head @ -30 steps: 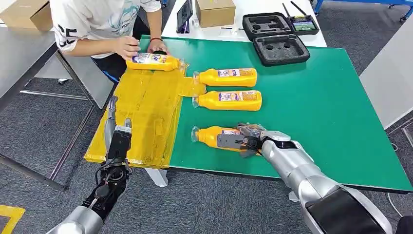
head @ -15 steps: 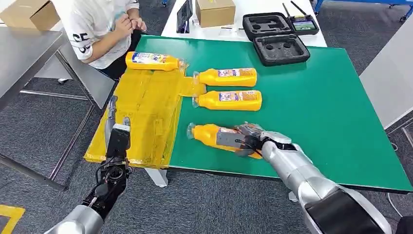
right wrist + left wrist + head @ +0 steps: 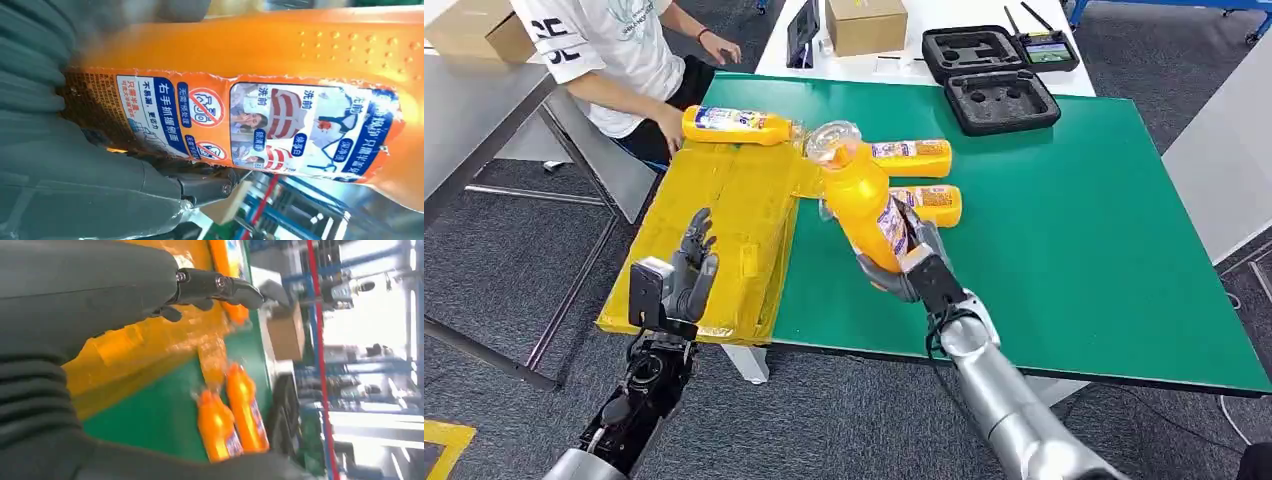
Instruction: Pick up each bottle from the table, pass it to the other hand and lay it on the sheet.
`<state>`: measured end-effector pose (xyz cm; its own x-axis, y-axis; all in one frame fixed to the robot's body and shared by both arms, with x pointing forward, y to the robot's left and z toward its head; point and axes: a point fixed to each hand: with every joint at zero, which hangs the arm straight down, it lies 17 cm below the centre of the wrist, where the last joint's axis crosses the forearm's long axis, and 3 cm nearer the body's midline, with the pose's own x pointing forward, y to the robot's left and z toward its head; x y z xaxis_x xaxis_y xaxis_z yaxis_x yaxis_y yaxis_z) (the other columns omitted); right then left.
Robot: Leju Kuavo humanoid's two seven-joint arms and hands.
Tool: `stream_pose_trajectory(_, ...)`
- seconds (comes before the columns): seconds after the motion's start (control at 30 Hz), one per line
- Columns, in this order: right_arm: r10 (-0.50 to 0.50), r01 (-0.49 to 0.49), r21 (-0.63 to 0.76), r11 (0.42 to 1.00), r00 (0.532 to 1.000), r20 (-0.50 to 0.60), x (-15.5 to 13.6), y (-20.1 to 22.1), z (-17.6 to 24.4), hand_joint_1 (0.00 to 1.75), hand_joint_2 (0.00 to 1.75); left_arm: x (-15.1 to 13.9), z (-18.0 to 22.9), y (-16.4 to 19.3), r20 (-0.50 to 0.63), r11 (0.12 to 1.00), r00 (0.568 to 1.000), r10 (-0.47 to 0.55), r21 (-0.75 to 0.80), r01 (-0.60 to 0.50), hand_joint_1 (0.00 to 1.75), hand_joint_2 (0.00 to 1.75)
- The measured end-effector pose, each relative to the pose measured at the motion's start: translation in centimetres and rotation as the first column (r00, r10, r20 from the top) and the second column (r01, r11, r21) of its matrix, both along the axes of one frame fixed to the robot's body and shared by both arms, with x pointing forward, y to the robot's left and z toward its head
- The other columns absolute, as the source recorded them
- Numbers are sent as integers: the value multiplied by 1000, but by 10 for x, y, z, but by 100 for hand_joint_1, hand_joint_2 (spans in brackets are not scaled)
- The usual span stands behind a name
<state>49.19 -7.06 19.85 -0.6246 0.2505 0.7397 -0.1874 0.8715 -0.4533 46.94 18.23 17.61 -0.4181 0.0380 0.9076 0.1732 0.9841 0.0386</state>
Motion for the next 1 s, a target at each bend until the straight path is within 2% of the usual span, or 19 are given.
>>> stream_pose_trajectory(0.2, 38, -38, 70, 997, 999, 6, -23, 11, 6, 175, 175, -10, 9, -25, -22, 986, 987, -160, -52, 158, 0, 175)
stream_pose_trajectory(0.43, 110, -109, 67, 992, 994, -12, -39, 33, -1, 175, 175, -20, 12, -50, -19, 964, 964, -264, -34, 264, 0, 175)
stream_pose_trajectory(0.6, 194, -190, 60, 980, 979, -68, -53, 65, -19, 175, 175, -32, 21, -83, -1, 924, 924, -383, -12, 383, 0, 175)
stream_pose_trajectory(0.8, 238, -231, 62, 971, 963, -129, -60, 83, -37, 175, 175, -50, 36, -107, 24, 843, 847, -531, -91, 530, 0, 175)
stream_pose_trajectory(1.0, 255, -250, 50, 967, 955, -151, -61, 88, -45, 175, 175, -57, 45, -110, 42, 806, 817, -575, -147, 574, 0, 175)
